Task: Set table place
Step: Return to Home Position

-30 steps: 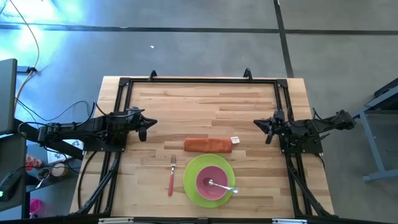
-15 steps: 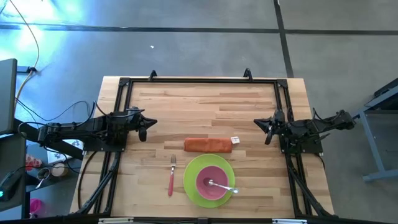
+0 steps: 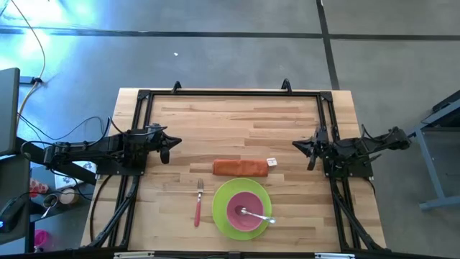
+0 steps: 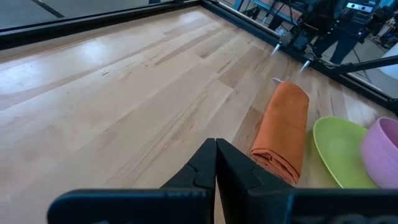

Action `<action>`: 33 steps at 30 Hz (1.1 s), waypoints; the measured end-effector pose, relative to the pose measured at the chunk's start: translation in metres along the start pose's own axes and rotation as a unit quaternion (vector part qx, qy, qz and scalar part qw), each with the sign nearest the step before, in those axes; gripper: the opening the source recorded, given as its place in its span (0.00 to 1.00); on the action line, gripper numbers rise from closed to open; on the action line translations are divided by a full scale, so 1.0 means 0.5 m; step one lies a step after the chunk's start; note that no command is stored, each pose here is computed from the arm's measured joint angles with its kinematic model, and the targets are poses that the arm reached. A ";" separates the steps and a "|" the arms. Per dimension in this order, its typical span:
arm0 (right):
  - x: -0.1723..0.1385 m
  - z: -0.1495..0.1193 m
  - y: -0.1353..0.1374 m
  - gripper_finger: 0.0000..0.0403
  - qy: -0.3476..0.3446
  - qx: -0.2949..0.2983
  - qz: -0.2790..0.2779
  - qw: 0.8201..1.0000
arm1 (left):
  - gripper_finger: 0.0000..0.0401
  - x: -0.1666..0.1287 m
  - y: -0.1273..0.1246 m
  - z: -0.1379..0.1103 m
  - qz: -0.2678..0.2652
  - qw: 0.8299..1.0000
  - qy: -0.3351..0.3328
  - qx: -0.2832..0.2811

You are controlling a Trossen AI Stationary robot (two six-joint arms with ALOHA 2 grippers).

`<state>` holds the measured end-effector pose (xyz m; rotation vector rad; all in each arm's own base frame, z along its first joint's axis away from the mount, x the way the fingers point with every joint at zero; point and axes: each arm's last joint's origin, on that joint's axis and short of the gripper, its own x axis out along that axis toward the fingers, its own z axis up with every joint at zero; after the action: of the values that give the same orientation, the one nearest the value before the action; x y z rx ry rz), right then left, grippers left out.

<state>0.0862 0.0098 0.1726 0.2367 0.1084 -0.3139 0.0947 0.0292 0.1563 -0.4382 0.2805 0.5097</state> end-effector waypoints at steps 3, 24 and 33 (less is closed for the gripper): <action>-0.001 0.004 0.001 0.00 -0.001 -0.024 0.003 1.000 | 0.00 0.000 0.000 0.000 0.000 1.000 0.000 0.000; -0.001 0.033 0.017 0.00 0.066 -0.126 0.043 0.989 | 0.00 0.000 0.000 0.000 0.000 1.000 0.000 0.000; -0.001 0.043 0.021 0.00 0.041 -0.145 0.054 0.987 | 0.00 0.000 0.000 0.000 0.000 1.000 0.000 0.000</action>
<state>0.0904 0.0144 0.1958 -0.0327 0.2188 -0.1775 0.0947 0.0292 0.1564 -0.4389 0.2792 0.5094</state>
